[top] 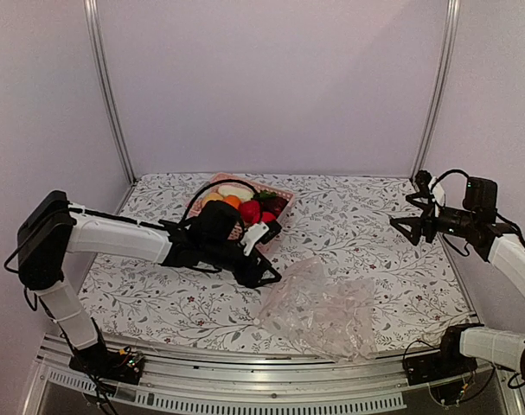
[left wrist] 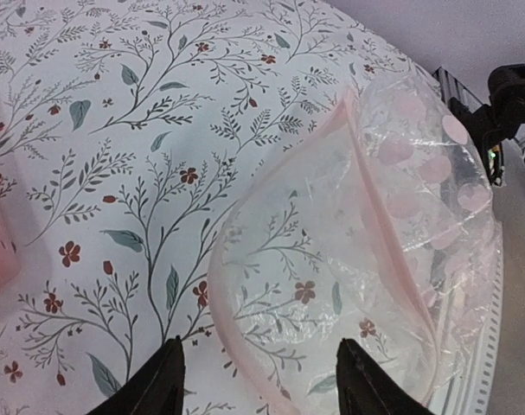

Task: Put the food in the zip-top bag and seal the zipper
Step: Pick up the zipper food storage bag at the center of the board.

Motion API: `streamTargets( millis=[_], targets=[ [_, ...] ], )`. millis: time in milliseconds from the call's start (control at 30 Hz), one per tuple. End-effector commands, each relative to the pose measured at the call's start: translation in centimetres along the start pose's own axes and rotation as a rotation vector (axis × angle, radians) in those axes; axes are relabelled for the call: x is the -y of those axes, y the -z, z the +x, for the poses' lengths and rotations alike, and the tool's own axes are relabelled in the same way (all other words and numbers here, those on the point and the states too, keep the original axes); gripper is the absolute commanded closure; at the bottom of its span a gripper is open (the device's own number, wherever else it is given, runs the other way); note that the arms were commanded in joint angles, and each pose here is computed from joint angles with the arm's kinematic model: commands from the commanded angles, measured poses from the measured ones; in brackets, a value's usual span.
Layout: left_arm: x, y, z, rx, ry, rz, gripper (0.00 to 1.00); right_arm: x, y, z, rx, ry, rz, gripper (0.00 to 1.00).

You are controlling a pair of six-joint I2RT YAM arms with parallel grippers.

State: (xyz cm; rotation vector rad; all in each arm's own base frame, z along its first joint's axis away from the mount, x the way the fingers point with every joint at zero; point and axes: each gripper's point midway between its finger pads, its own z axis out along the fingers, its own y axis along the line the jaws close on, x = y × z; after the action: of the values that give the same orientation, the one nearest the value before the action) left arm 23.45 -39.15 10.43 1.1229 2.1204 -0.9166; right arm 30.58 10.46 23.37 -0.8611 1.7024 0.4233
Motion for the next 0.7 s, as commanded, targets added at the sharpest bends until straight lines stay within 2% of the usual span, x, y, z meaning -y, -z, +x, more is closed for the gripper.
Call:
streamTargets(
  millis=[0, 133, 267, 367, 467, 500, 567, 667],
  targets=[
    [0.8, -2.0, -1.9, 0.038, -0.054, 0.118, 0.41, -1.3, 0.1, 0.1, 0.004, -0.008, -0.077, 0.06],
    [0.6, -4.1, -2.3, 0.027, -0.065, 0.172, 0.41, -1.9, -0.3, 0.7, -0.003, -0.027, -0.125, 0.07],
    [0.5, -5.6, -2.8, 0.033, -0.076, 0.227, 0.48, -1.9, -0.8, 1.5, -0.028, -0.062, -0.154, 0.08],
    [0.5, -6.2, -3.5, 0.049, -0.102, 0.246, 0.61, -1.9, -1.1, 2.0, -0.041, -0.085, -0.168, 0.09],
    [0.5, -6.0, -5.3, 0.086, -0.113, 0.25, 0.91, -1.7, -1.2, 1.7, -0.055, -0.109, -0.173, 0.11],
    [0.7, -5.7, -5.8, 0.103, -0.109, 0.257, 0.96, -1.7, -1.2, 1.7, -0.063, -0.123, -0.18, 0.11],
    [1.0, -5.2, -7.0, 0.145, -0.108, 0.259, 1.0, -1.6, -1.1, 1.7, -0.087, -0.136, -0.184, 0.12],
    [1.0, -4.0, -8.6, 0.193, -0.107, 0.223, 1.0, -1.7, -0.8, 1.9, -0.135, -0.145, -0.188, 0.13]
  ],
)
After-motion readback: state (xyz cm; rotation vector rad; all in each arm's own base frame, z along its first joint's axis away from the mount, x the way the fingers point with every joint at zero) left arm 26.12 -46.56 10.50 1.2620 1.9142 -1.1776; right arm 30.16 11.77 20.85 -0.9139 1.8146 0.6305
